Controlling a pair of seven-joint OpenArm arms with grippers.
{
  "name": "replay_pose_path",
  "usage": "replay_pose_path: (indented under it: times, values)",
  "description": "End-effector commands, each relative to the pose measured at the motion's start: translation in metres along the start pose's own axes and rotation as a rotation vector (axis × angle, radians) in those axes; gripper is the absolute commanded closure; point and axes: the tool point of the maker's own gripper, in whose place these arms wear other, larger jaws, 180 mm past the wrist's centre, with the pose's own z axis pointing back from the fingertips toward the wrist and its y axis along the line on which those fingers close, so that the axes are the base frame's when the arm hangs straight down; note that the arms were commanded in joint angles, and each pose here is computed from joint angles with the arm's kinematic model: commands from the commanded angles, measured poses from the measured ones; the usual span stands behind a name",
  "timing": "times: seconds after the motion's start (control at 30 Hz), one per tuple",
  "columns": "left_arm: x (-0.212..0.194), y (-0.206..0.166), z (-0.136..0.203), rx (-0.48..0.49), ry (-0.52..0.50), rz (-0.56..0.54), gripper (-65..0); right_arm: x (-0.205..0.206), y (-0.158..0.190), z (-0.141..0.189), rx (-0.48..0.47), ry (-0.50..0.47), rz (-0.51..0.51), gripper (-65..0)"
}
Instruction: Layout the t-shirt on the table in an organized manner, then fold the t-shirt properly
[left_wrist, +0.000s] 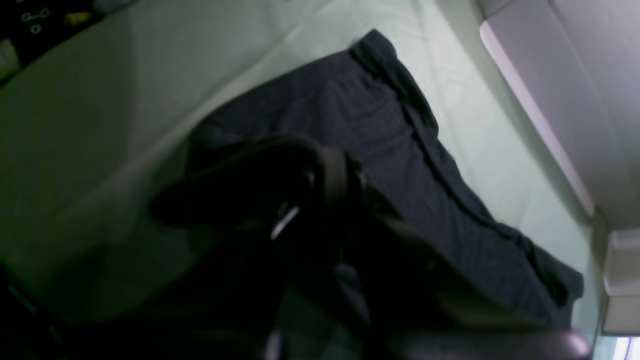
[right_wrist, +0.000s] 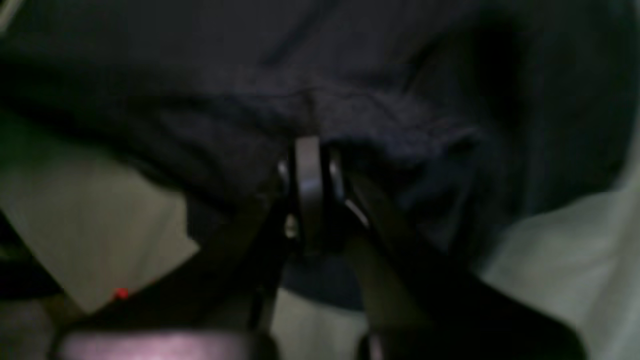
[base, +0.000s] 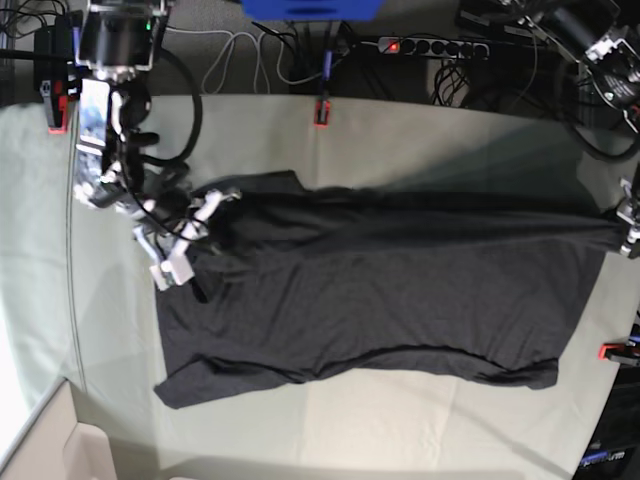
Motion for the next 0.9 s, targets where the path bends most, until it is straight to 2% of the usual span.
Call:
replay_pose_path:
  times: [0.0, 0.17, 0.3, 0.47, 0.57, 0.7, 0.87]
  values:
    - [0.015, -0.004, 0.0, -0.014, -0.04, -0.006, -0.1, 0.03, -0.005, 0.002, 0.004, -0.085, 0.019, -7.3]
    - [0.007, 0.011, -0.006, 0.014, -0.005, 0.018, -0.1, 0.03, -0.008, 0.003, -0.001, -0.082, 0.022, -25.8]
    - [0.009, 0.016, -0.007, 0.022, 0.001, 0.017, -0.1, 0.023, -0.014, 0.014, -0.023, -0.074, 0.039, -34.6]
    - [0.009, 0.017, -0.007, 0.021, 0.002, 0.012, -0.1, 0.002, -0.01, 0.032, -0.039, -0.055, 0.057, -35.3]
    - [0.008, 0.016, -0.007, 0.015, 0.002, 0.019, -0.1, -0.01, -0.023, 0.042, -0.079, -0.046, 0.022, -35.4]
    - [0.005, 0.016, -0.008, 0.02, 0.006, 0.021, -0.4, -0.039, -0.036, 0.041, -0.094, 0.007, -0.052, -35.4]
    - [-0.003, 0.021, -0.011, 0.022, 0.03, 0.045, -8.1, -0.048, -0.048, 0.031, -0.095, -0.015, -0.113, -35.3]
